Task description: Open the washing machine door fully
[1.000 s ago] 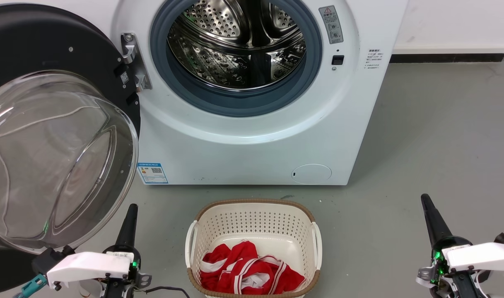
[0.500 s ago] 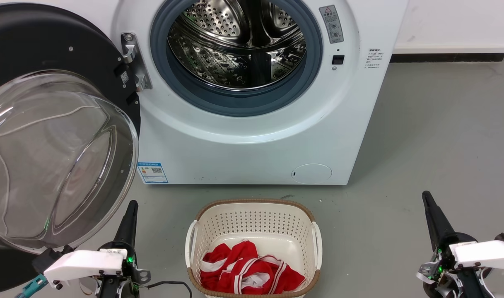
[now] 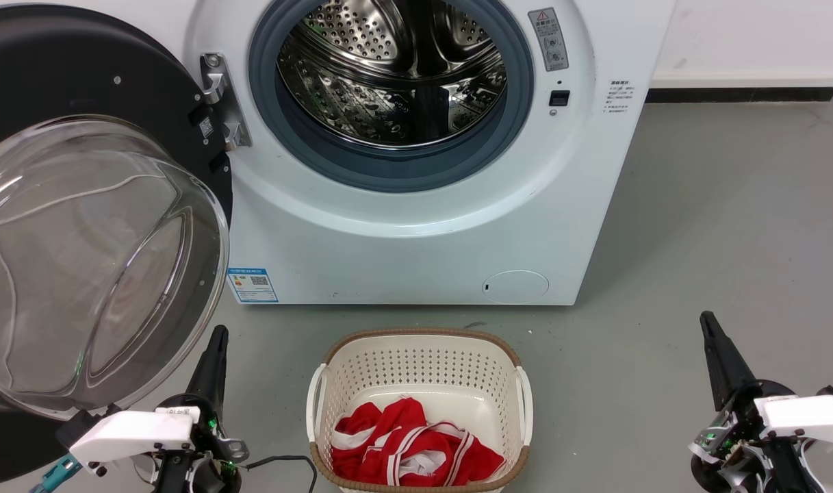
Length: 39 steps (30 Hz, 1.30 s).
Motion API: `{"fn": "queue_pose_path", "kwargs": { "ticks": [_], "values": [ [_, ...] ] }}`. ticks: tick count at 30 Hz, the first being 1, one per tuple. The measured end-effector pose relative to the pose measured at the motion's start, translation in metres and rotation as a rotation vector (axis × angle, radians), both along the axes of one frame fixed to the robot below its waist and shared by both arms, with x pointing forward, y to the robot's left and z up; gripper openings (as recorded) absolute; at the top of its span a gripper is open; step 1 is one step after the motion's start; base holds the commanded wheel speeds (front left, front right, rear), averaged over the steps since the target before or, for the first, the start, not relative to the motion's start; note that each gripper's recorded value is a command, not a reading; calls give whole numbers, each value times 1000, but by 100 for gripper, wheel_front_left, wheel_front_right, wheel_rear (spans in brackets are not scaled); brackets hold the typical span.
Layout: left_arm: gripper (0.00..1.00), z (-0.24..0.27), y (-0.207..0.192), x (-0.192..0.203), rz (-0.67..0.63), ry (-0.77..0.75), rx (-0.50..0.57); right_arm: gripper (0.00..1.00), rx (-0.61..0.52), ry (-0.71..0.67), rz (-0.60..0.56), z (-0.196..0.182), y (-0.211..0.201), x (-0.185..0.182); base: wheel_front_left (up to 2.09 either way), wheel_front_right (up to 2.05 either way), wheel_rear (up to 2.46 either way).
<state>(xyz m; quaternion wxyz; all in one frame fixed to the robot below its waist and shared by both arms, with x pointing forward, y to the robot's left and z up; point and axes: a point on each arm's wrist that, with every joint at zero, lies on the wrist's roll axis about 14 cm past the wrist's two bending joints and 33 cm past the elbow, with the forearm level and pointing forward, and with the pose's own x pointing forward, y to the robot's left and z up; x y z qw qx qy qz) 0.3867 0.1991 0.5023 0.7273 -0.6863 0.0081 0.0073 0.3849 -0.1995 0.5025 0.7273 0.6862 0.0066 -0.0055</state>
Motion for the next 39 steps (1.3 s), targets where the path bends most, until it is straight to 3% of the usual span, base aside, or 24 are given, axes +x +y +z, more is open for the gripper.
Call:
{"fn": "queue_pose_path", "kwargs": {
  "ticks": [9,39],
  "values": [
    [0,2,1,1,0,-12,-60,0,59,-7,-3,2,-1,2,0,0,0],
    [0,2,1,1,1,-12,-61,0,62,-7,-2,2,-1,2,0,0,0]
  ]
}}
